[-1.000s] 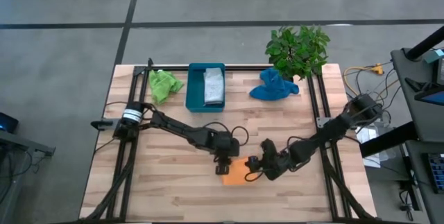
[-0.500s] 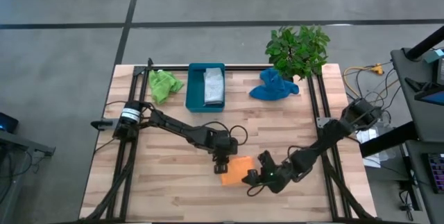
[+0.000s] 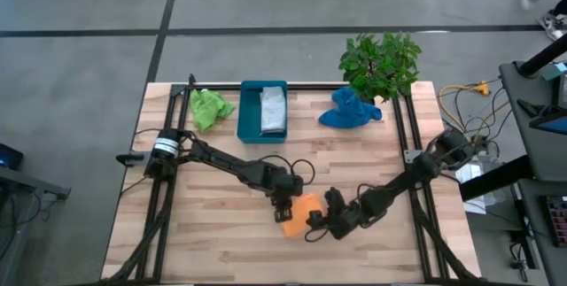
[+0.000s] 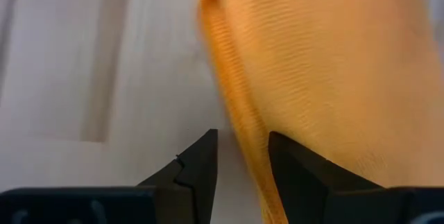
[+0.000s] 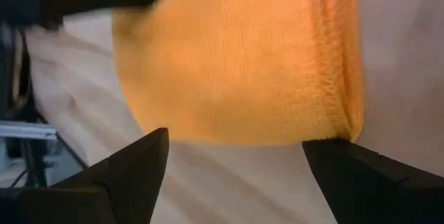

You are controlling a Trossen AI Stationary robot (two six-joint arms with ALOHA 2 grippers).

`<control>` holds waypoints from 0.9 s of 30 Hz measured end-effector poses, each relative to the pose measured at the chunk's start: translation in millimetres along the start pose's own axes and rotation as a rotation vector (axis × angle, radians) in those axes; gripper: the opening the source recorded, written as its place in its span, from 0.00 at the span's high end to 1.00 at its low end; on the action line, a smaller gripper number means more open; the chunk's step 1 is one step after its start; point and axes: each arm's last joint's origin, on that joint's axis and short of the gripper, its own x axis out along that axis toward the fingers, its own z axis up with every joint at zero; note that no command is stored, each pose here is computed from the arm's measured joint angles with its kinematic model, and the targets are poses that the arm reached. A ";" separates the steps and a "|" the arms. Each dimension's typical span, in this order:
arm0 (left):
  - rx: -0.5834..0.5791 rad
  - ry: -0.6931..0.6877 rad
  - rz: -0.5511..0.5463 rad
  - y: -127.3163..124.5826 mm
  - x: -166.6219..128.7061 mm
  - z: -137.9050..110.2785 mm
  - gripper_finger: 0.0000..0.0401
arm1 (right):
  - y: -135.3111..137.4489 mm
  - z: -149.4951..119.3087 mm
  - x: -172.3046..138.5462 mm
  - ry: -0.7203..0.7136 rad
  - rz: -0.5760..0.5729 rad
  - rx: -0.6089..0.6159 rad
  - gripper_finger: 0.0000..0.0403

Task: Fold microfiber towels
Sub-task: Put the orange microfiber cloth into the blue bin

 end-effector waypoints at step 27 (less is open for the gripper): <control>0.007 0.012 -0.101 -14.6 -15.2 -2.1 0.78 | -30.6 -39.8 -8.4 -0.153 0.031 0.161 0.19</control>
